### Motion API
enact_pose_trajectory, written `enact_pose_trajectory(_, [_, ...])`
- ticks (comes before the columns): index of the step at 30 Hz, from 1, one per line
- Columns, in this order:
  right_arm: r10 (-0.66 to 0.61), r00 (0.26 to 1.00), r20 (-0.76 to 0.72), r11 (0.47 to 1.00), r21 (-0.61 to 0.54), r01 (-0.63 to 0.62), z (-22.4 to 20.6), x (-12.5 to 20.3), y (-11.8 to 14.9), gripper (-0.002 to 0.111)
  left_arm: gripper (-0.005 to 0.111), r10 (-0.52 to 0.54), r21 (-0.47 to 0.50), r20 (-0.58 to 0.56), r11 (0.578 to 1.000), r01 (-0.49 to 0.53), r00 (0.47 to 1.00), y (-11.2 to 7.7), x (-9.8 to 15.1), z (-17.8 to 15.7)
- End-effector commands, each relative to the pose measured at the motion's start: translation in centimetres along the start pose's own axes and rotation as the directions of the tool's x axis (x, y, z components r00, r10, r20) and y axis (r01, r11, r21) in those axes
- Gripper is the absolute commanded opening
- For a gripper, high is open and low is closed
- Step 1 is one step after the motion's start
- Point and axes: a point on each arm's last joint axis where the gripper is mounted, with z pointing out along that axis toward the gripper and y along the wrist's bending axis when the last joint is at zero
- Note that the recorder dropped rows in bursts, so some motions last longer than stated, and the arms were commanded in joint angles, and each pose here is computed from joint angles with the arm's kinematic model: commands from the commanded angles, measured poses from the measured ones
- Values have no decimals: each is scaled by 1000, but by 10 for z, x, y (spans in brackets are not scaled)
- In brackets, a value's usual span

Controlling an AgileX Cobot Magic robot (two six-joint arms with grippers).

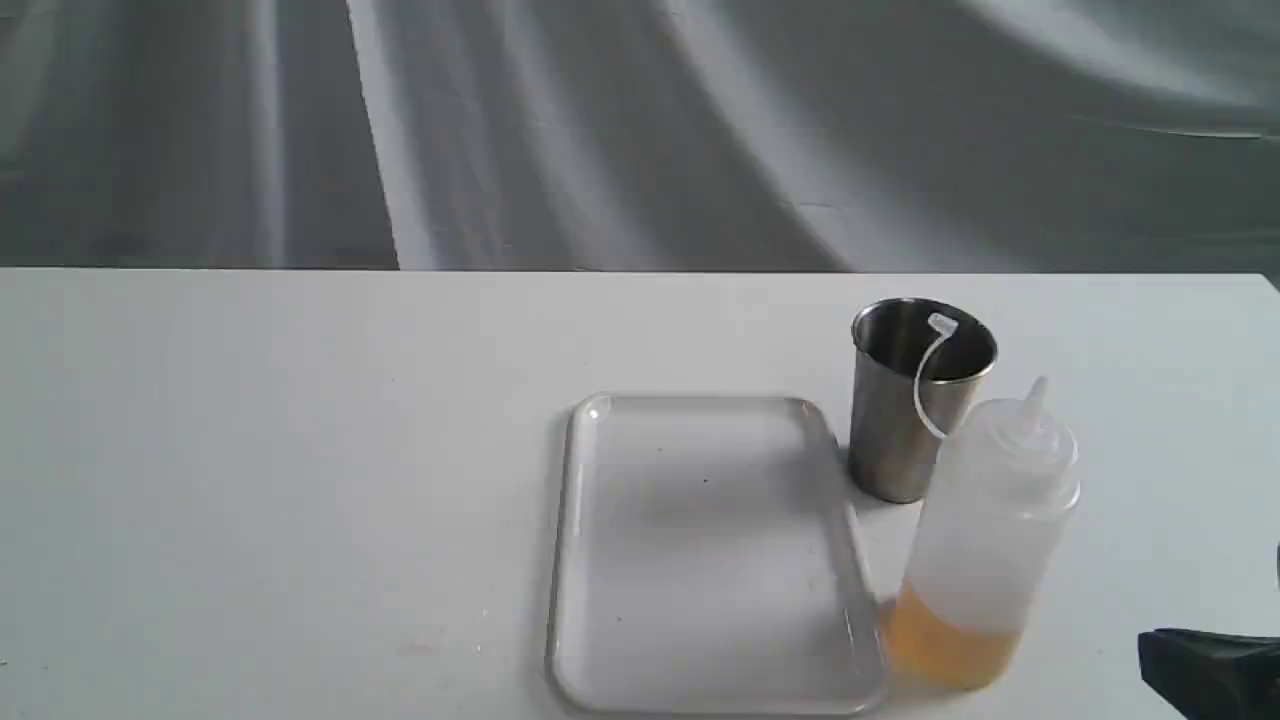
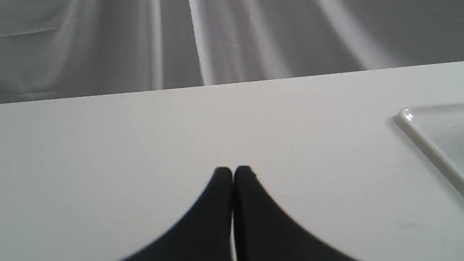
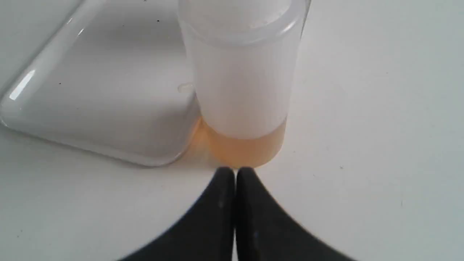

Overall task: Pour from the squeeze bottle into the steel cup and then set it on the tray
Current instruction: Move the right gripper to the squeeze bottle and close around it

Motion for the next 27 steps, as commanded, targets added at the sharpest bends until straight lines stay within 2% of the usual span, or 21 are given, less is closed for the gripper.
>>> enact_pose_trajectory(1, [6, 1000, 8, 1000, -4, -6, 0, 0, 1, 1, 0, -2, -1, 5, 1000, 2, 1000, 0, 1, 0])
enact_pose_trajectory(5, [6, 1000, 8, 1000, -4, -6, 0, 0, 1, 20, 0, -2, -1, 5, 1000, 2, 1000, 0, 1, 0])
enact_pose_trajectory(7, [6, 1000, 8, 1000, -4, -6, 0, 0, 1, 35, 0, -2, -1, 5, 1000, 2, 1000, 0, 1, 0])
enact_pose_trajectory(11, [6, 1000, 6, 1000, -4, -6, 0, 0, 1, 74, 0, -6, -1, 5, 1000, 6, 1000, 0, 1, 0])
enact_pose_trajectory(14, [6, 1000, 6, 1000, -4, -6, 0, 0, 1, 90, 0, -6, -1, 5, 1000, 6, 1000, 0, 1, 0])
enact_pose_trajectory(16, [6, 1000, 11, 1000, -4, -6, 1, 1, 1, 93, 0, -6, -1, 5, 1000, 6, 1000, 0, 1, 0])
enact_pose_trajectory(27, [6, 1000, -23, 1000, -4, -6, 24, 9, 0, 93, 0, -2, -1, 5, 1000, 2, 1000, 0, 1, 0])
